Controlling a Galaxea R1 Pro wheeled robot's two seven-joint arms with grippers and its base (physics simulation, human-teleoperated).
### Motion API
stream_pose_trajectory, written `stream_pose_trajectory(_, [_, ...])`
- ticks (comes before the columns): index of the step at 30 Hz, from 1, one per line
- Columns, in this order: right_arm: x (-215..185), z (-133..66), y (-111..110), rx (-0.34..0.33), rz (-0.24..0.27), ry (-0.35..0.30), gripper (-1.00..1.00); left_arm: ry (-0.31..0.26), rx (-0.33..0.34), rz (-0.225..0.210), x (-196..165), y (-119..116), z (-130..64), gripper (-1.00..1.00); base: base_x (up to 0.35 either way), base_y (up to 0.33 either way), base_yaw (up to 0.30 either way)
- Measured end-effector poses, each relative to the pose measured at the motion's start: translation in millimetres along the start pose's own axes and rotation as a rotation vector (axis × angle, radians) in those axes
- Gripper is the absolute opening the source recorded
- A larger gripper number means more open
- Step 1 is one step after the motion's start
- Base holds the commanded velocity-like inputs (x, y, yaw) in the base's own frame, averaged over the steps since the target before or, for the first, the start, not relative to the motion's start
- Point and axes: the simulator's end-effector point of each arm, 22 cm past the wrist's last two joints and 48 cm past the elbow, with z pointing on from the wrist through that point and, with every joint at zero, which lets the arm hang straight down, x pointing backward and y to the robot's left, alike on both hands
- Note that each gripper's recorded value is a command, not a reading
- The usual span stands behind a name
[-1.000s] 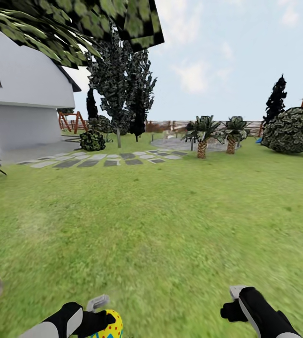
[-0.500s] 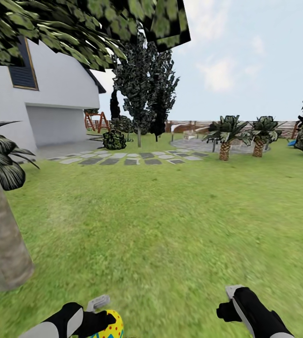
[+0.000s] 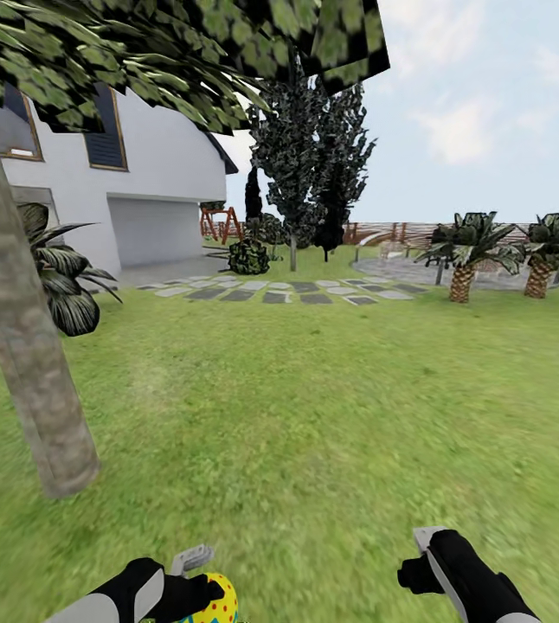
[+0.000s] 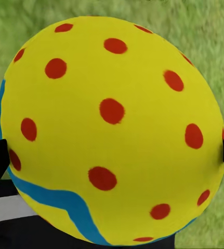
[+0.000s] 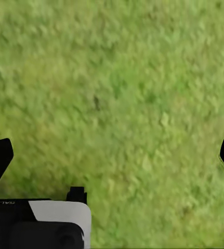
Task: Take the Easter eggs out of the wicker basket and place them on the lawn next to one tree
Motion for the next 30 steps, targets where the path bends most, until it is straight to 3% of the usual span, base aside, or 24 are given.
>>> stream_pose_trajectory(30, [0.3, 0.3, 4.2, -0.006, -0.001, 0.001, 1.0, 0.008, 0.007, 0.004, 4.0, -6.9, 2.3, -1.0, 0.0, -0.332, 0.295])
